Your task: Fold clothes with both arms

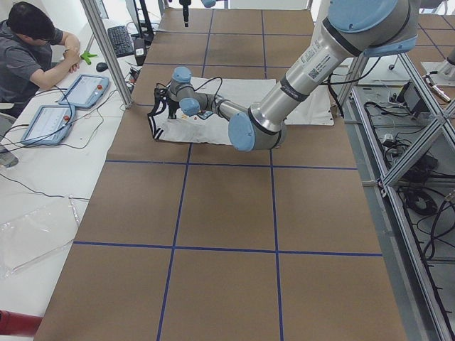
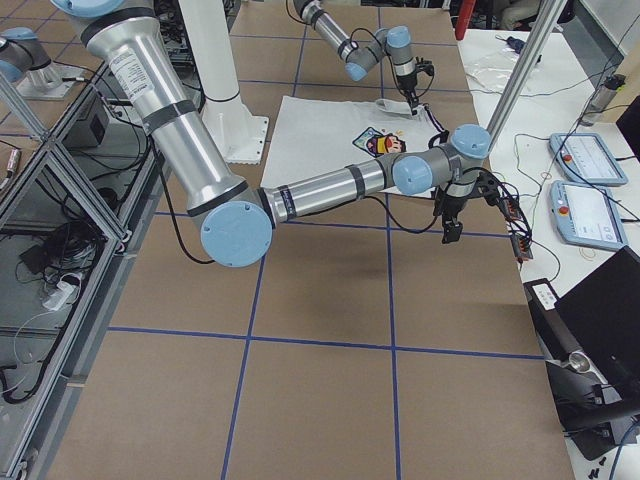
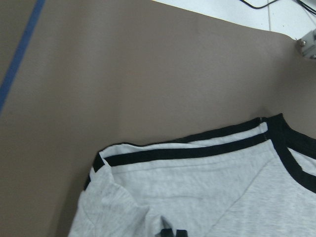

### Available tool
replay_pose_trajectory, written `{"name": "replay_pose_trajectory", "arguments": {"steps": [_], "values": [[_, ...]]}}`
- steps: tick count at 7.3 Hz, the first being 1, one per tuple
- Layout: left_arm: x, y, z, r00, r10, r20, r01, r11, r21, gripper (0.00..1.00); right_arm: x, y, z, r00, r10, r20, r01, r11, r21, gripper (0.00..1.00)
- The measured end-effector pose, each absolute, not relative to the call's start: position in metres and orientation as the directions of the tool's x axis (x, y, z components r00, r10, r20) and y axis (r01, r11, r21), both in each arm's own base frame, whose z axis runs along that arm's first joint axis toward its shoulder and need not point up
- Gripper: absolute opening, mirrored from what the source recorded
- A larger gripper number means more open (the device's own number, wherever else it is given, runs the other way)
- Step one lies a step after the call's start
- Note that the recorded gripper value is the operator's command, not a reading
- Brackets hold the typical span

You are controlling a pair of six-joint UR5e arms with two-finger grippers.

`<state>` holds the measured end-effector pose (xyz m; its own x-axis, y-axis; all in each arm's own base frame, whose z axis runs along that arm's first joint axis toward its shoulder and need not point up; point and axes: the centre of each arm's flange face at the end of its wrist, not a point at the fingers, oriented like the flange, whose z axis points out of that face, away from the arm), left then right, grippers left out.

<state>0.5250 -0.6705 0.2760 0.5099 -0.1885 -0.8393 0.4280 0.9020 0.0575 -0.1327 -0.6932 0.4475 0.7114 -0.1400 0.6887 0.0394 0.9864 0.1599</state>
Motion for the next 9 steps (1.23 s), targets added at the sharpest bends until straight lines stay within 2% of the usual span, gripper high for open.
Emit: {"name": "replay_pose_trajectory", "arguments": {"steps": [3,5,7,9], "values": [[0.534,-0.672,0.265,0.54,-0.133,-0.831,0.401,0.909,0.115,1.0,-0.134,-0.693,0.448,0.711,-0.142,0.689,0.042,0.986,0.16,1.0],[0.523,-0.658,0.256,0.569,-0.067,-0.819,0.321,0.936,0.147,1.0,-0.136,-0.694,0.447,0.711,-0.141,0.688,0.041,0.986,0.159,1.0],[0.488,-0.619,0.27,0.582,0.019,-0.813,0.242,0.95,0.196,1.0,-0.149,-0.687,0.438,0.701,-0.094,0.707,-0.006,0.991,0.137,1.0],[0.443,-0.561,0.281,0.522,0.092,-0.848,0.168,0.964,0.207,1.0,-0.178,-0.643,0.427,0.648,-0.005,0.761,-0.113,0.988,0.102,1.0]]}}
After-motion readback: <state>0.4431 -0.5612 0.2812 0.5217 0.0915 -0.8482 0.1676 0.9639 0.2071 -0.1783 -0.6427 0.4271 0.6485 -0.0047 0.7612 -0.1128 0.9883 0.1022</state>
